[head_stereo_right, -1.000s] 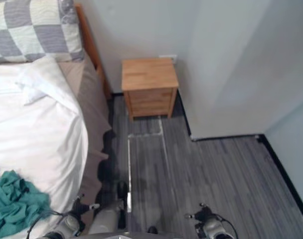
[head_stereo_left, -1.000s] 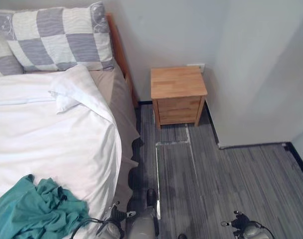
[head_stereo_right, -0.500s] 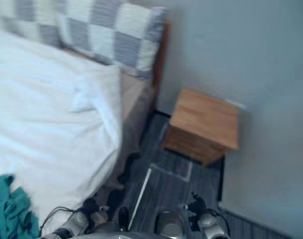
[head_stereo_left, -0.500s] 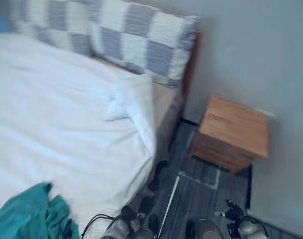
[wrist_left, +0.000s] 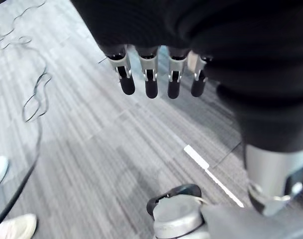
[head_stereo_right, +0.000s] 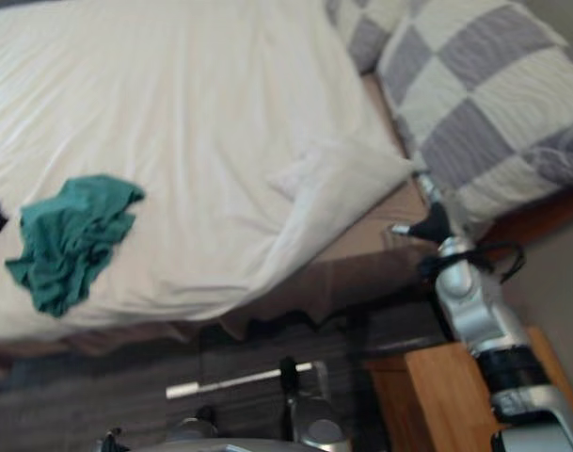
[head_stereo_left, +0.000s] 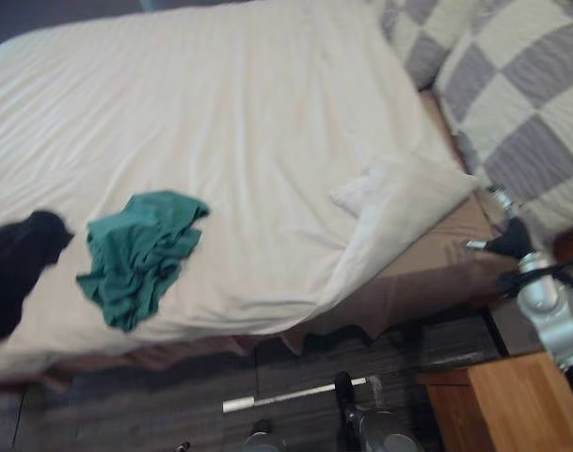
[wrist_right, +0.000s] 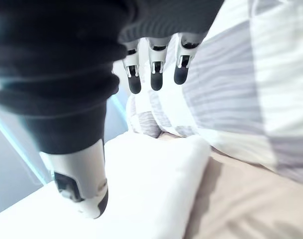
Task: Tidy up the quilt and then pick up the clothes from the bed and put them into the laundry hamper.
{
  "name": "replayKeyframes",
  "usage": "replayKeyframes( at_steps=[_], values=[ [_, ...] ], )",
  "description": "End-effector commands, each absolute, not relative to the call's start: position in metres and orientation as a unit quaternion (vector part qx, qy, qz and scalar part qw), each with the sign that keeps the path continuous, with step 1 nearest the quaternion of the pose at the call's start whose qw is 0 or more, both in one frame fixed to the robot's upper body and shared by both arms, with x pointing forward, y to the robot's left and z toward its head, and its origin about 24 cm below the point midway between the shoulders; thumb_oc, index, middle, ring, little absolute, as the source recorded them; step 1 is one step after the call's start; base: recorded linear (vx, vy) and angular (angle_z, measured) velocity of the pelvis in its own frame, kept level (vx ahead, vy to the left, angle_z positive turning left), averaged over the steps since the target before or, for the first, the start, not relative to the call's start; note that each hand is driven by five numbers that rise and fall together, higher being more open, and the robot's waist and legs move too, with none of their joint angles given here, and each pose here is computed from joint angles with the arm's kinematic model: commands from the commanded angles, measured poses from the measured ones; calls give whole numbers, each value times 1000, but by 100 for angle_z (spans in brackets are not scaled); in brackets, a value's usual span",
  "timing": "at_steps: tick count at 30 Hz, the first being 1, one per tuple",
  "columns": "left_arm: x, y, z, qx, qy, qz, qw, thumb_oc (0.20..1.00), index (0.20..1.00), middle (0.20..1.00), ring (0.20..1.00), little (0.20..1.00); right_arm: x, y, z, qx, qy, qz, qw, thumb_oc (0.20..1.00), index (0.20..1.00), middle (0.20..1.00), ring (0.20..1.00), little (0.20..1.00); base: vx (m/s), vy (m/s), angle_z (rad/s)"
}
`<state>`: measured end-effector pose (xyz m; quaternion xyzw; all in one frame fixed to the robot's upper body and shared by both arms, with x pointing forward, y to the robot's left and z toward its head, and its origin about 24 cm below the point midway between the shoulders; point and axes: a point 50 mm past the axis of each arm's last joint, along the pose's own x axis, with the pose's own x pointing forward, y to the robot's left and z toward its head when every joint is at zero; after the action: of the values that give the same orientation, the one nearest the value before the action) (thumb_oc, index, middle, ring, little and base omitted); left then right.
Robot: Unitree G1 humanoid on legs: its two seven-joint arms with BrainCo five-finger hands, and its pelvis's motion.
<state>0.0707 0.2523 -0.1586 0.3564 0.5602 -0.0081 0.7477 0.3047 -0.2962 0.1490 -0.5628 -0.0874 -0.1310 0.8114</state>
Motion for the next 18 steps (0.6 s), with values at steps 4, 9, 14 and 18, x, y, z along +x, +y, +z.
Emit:
replayKeyframes(
  at_steps=[4,9,14,18],
  values=[
    [130,260,-138,427,466,-42,774,1000,1000,1000,1000,1000,305,-317,195,-639,-128,-209,729,1000,1000,1000,1000,1000,-102,-136,204],
    [132,266,-136,450,459,-52,764,1000,1000,1000,1000,1000,332,-328,227,-650,-113,-262,704,1000,1000,1000,1000,1000,-76,-28,15],
    [150,273,-125,479,423,-41,768,1000,1000,1000,1000,1000,355,-351,270,-669,-53,-339,659,1000,1000,1000,1000,1000,-100,-4,-12],
    [164,267,-121,469,403,-29,785,1000,1000,1000,1000,1000,354,-366,284,-671,-9,-366,645,200,200,200,200,200,-78,-24,0]
  ],
)
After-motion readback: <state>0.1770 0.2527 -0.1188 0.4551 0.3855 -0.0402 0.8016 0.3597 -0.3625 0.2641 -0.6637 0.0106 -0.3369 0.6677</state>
